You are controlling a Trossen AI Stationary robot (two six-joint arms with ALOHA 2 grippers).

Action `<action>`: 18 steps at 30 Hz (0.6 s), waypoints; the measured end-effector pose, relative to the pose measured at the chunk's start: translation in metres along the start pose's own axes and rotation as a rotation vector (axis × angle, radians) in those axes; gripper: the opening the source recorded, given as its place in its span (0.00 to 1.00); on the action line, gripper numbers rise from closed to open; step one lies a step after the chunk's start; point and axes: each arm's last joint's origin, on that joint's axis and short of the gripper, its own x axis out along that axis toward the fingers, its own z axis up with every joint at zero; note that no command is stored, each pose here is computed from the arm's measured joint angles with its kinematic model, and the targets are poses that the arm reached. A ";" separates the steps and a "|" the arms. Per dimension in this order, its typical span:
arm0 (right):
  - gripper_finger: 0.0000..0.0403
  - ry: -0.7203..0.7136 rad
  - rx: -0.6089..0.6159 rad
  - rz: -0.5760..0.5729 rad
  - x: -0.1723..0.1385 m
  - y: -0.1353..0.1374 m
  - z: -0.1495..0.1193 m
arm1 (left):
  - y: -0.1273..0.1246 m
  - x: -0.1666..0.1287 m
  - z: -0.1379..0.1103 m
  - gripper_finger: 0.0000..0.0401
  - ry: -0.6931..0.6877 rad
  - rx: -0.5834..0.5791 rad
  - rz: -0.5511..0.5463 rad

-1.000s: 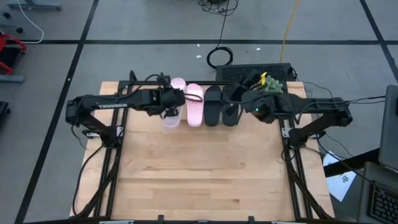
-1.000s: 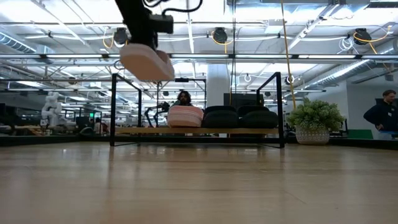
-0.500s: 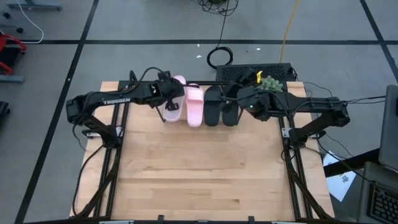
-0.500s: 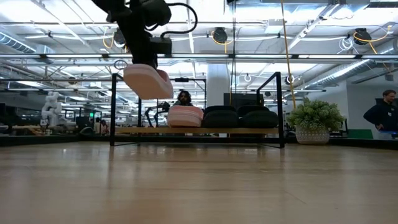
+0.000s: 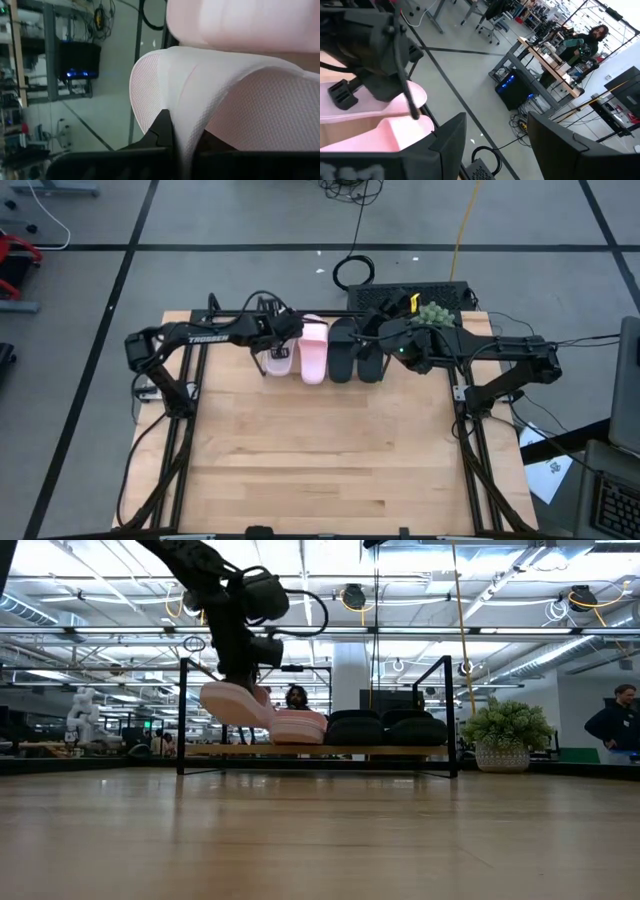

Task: Pick and place slides into the shelf
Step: Put the left pink slide on the shelf

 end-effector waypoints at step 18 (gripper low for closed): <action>0.50 -0.004 0.000 0.021 0.000 0.001 0.000 | 0.008 0.008 -0.002 0.00 -0.031 -0.088 -0.033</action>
